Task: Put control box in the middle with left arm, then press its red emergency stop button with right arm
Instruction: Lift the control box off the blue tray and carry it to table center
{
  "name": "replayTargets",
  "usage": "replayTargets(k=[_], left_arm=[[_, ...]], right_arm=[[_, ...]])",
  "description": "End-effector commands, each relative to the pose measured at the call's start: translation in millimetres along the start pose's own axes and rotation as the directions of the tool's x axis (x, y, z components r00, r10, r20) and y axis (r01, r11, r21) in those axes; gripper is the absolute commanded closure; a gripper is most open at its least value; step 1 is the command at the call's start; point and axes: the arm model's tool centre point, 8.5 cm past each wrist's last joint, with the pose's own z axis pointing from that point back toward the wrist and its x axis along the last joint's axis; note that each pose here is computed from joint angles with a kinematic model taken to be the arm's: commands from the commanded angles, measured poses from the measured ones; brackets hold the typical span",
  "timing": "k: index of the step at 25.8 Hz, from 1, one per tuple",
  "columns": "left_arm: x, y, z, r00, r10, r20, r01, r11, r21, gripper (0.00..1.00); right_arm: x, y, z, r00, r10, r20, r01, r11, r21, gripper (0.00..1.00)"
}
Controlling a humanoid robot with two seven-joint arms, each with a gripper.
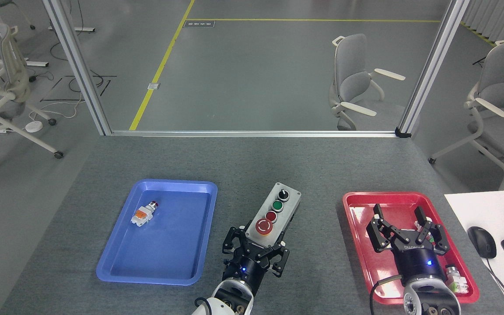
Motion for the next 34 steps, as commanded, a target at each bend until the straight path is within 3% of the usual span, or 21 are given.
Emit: replayTargets(k=[1,10,22,23,25,30,31,34], left_arm=[[15.9,-10.8,-2.1,0.995,-0.071,0.068,0.073,0.997,-0.036,1.00],[33.2,-26.3,-7.2,0.962,-0.199,0.184,0.224,0.966,-0.126,1.00],[21.1,-39.1,-11.1,0.965,-0.180,0.191,0.217,0.956,-0.197,1.00],[19.7,-41.0,-10.5,0.965,-0.181,0.190,0.220,0.953,-0.208,0.91],[18.8,-41.4,-10.6,0.966,-0.184,0.182,0.221,0.951,-0.214,0.55],[19.2,-37.9,-11.5,0.967,-0.183,0.179,0.218,0.955,-0.199,0.12],[20.3,-37.9,-11.1,0.966,-0.184,0.181,0.219,0.955,-0.198,0.07],[25.7,-36.6,-9.0,0.965,-0.173,0.196,0.210,0.959,-0.192,0.06]], right_arm=[[0.5,-0.4,-0.4,1.000,-0.001,0.001,0.001,1.000,-0.003,0.01],[0.0,-0.6,-0.4,1.000,0.000,0.001,0.000,1.000,-0.003,0.01],[-0.4,-0.6,0.1,1.000,0.002,0.002,-0.002,1.000,-0.006,0.01],[-1.0,-0.7,0.2,1.000,0.002,0.000,-0.002,1.000,-0.006,0.01],[-1.1,0.3,0.2,1.000,0.003,0.001,-0.003,1.000,-0.003,0.01],[-1.1,2.1,0.3,1.000,0.001,-0.001,-0.001,1.000,0.003,0.01],[-1.6,2.0,0.3,1.000,0.002,-0.001,-0.002,1.000,0.003,0.01],[-1.6,2.0,0.4,1.000,0.001,-0.003,-0.001,1.000,0.003,0.01]])
